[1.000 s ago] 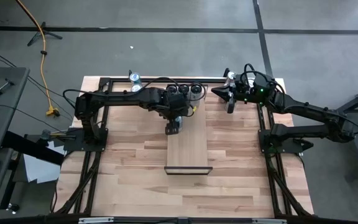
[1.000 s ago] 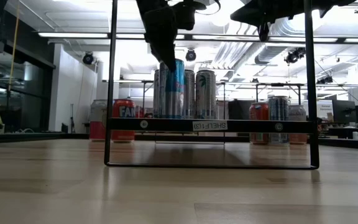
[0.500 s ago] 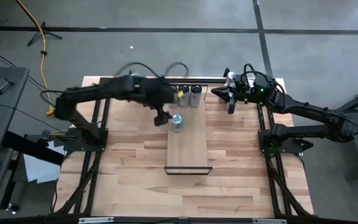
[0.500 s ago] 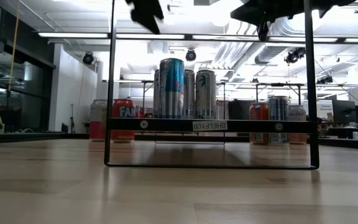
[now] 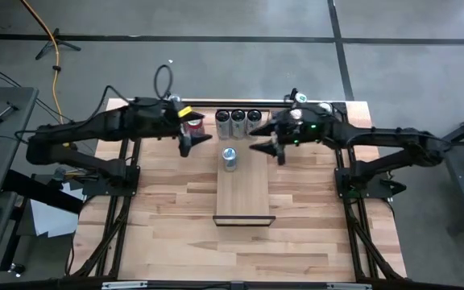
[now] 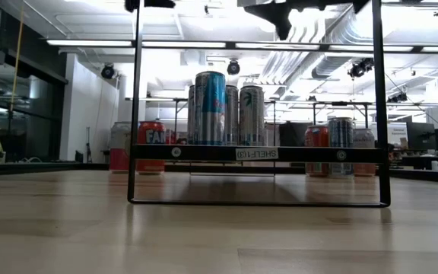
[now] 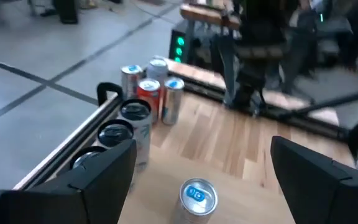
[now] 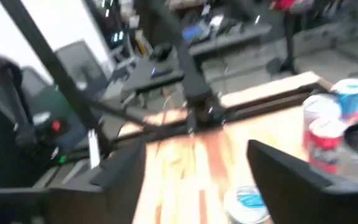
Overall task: Place canned beverage on shelf
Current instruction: Put the bottom left blue soda can on the shelf
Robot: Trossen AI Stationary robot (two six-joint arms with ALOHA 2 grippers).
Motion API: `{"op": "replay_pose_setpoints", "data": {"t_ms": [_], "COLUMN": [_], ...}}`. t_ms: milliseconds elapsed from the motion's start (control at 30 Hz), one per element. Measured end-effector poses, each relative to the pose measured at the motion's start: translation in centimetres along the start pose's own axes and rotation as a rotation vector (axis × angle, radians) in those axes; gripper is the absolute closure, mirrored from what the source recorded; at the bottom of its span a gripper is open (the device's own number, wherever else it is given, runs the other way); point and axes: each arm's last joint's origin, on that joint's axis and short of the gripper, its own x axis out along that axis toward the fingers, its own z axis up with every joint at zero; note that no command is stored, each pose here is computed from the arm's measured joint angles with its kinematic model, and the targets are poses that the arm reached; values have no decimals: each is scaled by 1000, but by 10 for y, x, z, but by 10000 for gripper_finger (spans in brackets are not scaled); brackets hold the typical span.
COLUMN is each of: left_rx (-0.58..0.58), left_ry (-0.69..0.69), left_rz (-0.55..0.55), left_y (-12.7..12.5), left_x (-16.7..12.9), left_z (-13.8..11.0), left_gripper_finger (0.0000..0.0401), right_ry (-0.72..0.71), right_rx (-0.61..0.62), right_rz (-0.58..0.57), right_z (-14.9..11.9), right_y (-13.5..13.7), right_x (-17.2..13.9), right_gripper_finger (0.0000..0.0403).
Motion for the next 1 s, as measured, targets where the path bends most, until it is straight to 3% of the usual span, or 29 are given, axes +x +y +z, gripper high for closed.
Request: {"op": "replay_pose_setpoints", "data": {"t_ms": [133, 267, 700, 1000], "left_rx": [-89, -99, -86, -86], "left_ry": [-24, -34, -12, -12], "left_rz": [45, 60, 50, 49], "left_y": [5, 6, 7, 6], "left_x": [-13, -20, -22, -22], "left_z": [-4, -4, -6, -6], "left_gripper_finger": [75, 75, 75, 75], "right_ry": [125, 209, 352, 433], "right_rx": [-36, -88, -260, -291], "right_rz": [-8, -25, -17, -22], "right_z": [0, -2, -34, -47], "right_y": [0, -5, -31, -44], "right_x": [20, 36, 84, 100], "right_gripper_finger": [86, 66, 63, 63]}}
